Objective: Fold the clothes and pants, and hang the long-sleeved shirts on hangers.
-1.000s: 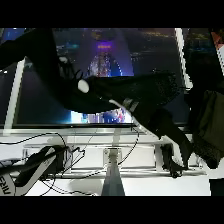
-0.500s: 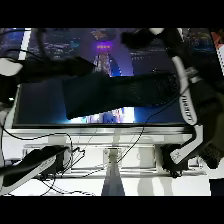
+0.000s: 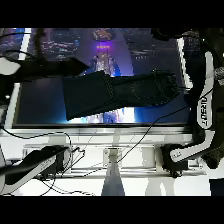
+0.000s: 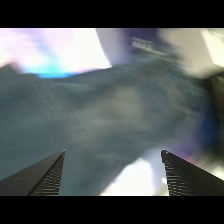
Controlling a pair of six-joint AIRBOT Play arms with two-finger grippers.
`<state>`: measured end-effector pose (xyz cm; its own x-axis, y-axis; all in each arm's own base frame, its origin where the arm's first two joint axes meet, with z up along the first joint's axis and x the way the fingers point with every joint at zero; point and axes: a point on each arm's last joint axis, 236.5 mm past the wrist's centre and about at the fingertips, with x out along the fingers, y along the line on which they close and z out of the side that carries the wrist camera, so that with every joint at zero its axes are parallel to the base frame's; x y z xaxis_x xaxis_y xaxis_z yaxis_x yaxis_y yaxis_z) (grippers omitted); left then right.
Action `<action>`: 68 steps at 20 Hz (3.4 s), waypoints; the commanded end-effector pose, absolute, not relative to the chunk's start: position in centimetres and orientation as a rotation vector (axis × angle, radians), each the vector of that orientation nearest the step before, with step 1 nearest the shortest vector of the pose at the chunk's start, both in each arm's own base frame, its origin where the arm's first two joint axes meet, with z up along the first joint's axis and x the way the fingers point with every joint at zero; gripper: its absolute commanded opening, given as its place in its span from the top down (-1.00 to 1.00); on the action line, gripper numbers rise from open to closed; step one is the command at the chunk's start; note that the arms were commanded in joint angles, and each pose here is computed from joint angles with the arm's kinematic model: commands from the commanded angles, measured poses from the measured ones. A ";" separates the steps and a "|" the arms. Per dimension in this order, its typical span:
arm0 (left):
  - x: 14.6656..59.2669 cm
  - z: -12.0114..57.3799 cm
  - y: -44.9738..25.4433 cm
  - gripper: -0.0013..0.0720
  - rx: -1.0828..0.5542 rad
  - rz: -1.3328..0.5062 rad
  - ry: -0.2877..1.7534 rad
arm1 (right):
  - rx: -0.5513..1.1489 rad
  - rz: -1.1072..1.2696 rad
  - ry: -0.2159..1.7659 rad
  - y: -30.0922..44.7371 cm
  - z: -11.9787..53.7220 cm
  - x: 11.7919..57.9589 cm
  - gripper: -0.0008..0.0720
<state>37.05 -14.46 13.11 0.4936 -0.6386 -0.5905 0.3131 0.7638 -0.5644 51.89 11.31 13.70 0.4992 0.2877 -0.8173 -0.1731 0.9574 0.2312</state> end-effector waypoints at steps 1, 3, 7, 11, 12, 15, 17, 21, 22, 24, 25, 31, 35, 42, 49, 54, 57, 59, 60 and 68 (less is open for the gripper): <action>36.7 7.2 -2.5 -0.90 -0.362 -0.274 0.997 | 0.044 0.323 1.048 11.0 12.9 50.9 0.92; 34.4 2.7 -0.2 -0.90 -0.401 -0.216 1.080 | 0.046 0.344 1.056 11.4 12.4 50.9 0.92; 29.6 -6.8 0.0 -0.90 -0.506 -0.141 1.249 | -0.020 0.435 1.053 12.3 11.7 50.5 0.92; 28.2 -12.0 -2.0 -0.90 -0.624 -0.168 1.325 | -0.011 0.449 1.059 12.7 11.4 50.5 0.92; 28.8 -12.2 -2.9 -0.90 -0.662 -0.210 1.307 | -0.010 0.449 1.062 12.7 11.2 50.5 0.92; 31.0 -12.5 -4.3 -0.54 -0.762 -0.265 1.225 | -0.005 0.452 1.077 12.8 10.5 50.6 0.92; 31.9 -12.4 -4.6 0.15 -0.796 -0.277 1.194 | 0.016 0.469 1.101 13.3 9.6 50.3 0.92; 34.4 -8.5 -4.4 0.91 -0.711 -0.387 1.147 | 0.016 0.532 1.182 15.2 6.3 48.6 0.92; 35.3 -6.6 -4.1 0.91 -0.677 -0.410 1.131 | 0.005 0.559 1.198 16.2 5.2 48.0 0.92; 36.7 -2.2 -3.2 0.91 -0.596 -0.428 1.112 | 0.013 0.603 1.210 19.3 3.1 47.0 0.92; 37.0 0.4 -2.5 0.91 -0.532 -0.430 1.098 | 0.025 0.627 1.197 21.3 2.2 46.7 0.92; 36.8 15.8 -2.0 0.91 -0.314 -0.404 0.816 | 0.209 0.749 1.094 40.2 -2.4 42.5 0.92; 35.9 19.4 -2.5 0.91 -0.271 -0.392 0.708 | 0.281 0.900 1.070 53.3 -4.5 33.2 0.92; 36.8 18.7 -4.4 0.91 -0.341 -0.464 0.725 | 0.026 0.972 0.929 54.5 -2.8 33.4 0.92; 35.7 15.6 -20.3 0.91 -0.377 -0.866 0.868 | -0.038 0.626 1.064 32.3 1.2 47.0 0.92; 35.3 12.8 -37.0 0.83 -0.437 -0.964 0.787 | 0.092 0.405 1.022 17.9 7.0 51.4 0.92; 37.7 10.1 -39.9 -0.92 -0.377 -0.841 0.670 | 0.126 0.306 1.040 11.1 8.1 51.6 0.92; 38.6 9.9 -39.2 -0.92 -0.370 -0.815 0.655 | 0.097 0.278 1.110 7.1 7.0 50.5 0.92; 39.2 10.2 -38.4 -0.92 -0.376 -0.804 0.652 | 0.087 0.271 1.145 5.2 6.2 49.8 0.92; 41.1 11.1 -29.5 -0.91 -0.222 -0.771 0.690 | 0.421 0.620 1.363 9.2 -3.1 41.1 -0.78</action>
